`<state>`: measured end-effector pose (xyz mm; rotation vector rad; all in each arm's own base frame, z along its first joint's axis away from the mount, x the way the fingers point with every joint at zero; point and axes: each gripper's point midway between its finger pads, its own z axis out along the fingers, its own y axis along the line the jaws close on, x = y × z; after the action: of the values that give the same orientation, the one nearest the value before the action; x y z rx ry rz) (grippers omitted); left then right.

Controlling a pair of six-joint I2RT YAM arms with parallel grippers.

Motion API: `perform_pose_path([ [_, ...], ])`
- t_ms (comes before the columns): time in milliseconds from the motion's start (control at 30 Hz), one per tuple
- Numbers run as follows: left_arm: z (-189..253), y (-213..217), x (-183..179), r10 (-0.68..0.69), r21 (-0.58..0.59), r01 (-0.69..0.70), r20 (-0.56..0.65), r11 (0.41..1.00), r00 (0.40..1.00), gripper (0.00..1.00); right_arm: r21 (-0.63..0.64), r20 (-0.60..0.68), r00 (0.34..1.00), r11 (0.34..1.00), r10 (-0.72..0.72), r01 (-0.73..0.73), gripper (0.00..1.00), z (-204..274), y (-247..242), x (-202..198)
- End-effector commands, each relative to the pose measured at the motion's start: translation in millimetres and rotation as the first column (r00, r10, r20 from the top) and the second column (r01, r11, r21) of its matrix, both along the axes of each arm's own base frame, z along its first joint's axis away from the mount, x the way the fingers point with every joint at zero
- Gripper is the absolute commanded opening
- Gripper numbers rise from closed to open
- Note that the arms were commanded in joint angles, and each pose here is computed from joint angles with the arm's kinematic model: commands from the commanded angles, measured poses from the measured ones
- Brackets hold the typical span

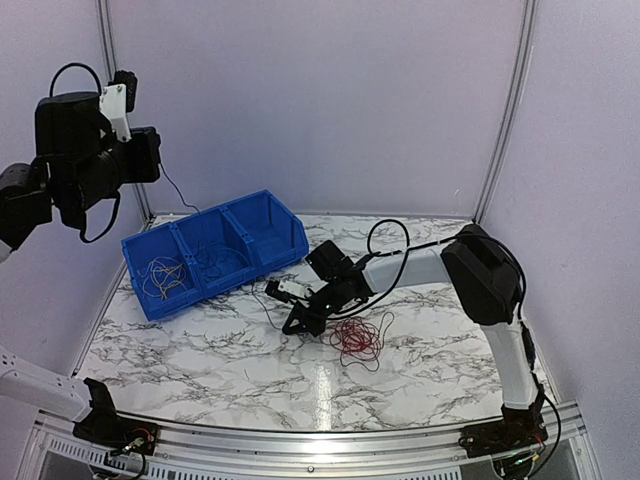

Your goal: Untangle the cables

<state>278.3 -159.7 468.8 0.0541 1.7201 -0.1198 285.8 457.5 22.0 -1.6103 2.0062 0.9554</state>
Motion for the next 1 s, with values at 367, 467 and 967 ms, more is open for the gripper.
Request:
perform_pose_path([
  [367,99,39,-15,0.079,0.059,-0.09,0.168,0.994,0.983,0.0,-0.223,-0.098,0.993,0.974,-0.063,0.04,0.0,-72,-35,-13],
  [467,102,36,-13,0.074,0.068,-0.087,0.172,0.994,0.982,0.0,-0.224,-0.096,0.993,0.974,-0.063,0.04,0.0,-72,-35,-12],
  [967,105,0,18,0.048,0.156,-0.074,0.167,0.985,0.985,0.0,-0.046,0.073,0.992,0.994,0.105,-0.102,0.53,79,-38,-16],
])
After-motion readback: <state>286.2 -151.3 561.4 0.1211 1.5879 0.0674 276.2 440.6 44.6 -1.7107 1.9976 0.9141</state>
